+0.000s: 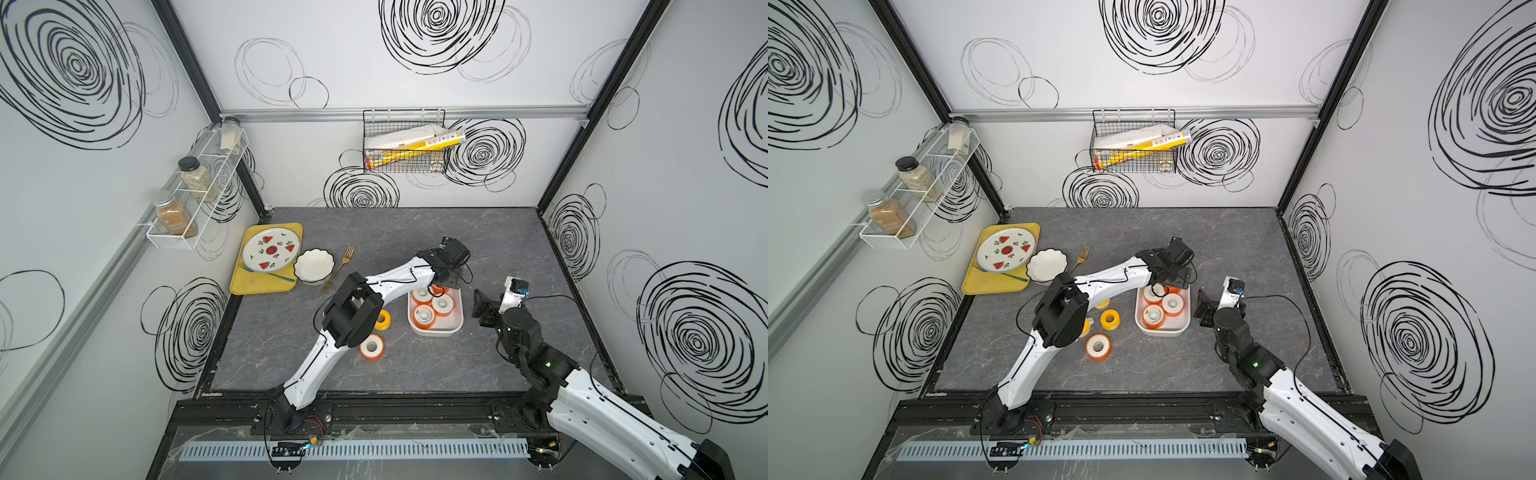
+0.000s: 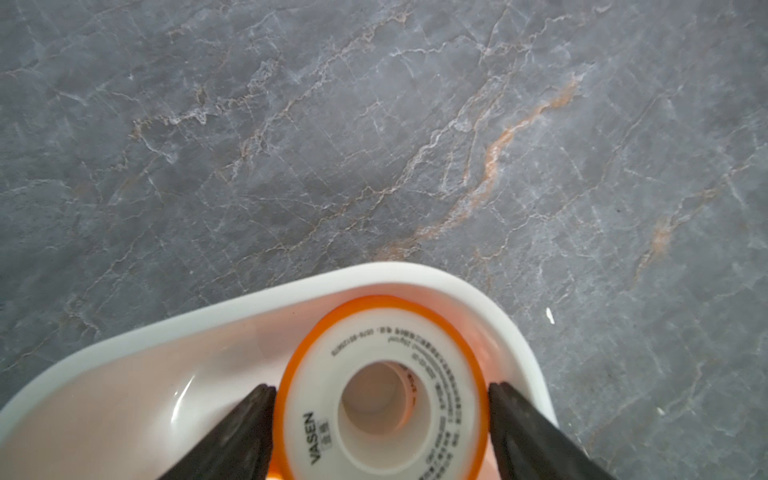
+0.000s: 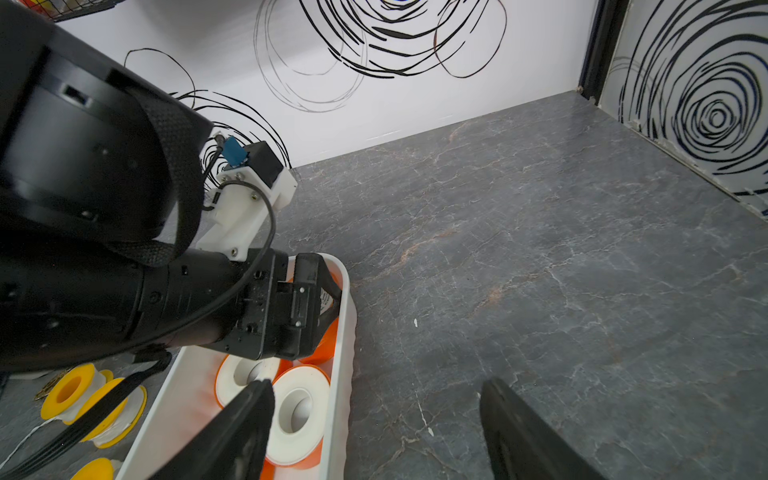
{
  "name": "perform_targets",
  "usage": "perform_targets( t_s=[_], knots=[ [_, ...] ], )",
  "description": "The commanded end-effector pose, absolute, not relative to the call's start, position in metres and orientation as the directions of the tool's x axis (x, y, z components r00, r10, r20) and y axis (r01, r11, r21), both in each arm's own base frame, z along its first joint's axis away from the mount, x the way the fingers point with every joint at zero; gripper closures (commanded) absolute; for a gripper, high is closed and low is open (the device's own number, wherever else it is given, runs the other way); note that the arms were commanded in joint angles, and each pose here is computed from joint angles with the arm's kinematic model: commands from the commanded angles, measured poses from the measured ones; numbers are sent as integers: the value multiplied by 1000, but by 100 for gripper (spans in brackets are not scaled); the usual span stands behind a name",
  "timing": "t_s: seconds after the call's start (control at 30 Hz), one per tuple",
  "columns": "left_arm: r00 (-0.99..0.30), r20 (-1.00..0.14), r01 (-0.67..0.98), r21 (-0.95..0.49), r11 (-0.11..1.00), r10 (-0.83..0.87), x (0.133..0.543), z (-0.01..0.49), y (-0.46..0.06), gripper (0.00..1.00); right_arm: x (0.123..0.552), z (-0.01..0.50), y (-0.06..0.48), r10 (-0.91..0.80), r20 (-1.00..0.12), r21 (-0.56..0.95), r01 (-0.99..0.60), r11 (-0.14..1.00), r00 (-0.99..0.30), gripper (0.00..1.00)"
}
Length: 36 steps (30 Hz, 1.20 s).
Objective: Put the sealing tape into the storage box
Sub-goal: Place the sealing tape in the storage box.
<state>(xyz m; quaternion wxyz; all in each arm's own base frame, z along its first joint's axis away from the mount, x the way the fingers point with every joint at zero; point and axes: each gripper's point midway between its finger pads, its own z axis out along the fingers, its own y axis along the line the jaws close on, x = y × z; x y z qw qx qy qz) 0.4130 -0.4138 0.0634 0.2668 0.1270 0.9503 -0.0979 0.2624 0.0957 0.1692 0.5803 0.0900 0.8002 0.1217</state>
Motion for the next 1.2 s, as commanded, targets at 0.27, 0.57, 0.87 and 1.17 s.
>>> perform_targets(
  t_s=[0.27,0.57,0.87,1.17],
  knots=[
    [-796,-582,291,-123,949,169,420,99,-411,14,263,170,94,298,-905,309,11,951,-302,18],
    [-772,-620,277,-134,952,137,413,135,-397,15,263,170,94,298,-906,309,12,951,-302,18],
    [-727,-683,238,-152,959,72,395,198,-354,15,263,169,94,296,-905,307,12,952,-304,17],
    [-692,-722,170,-174,970,-9,357,241,-265,14,264,169,95,296,-905,307,11,952,-306,17]
  ],
)
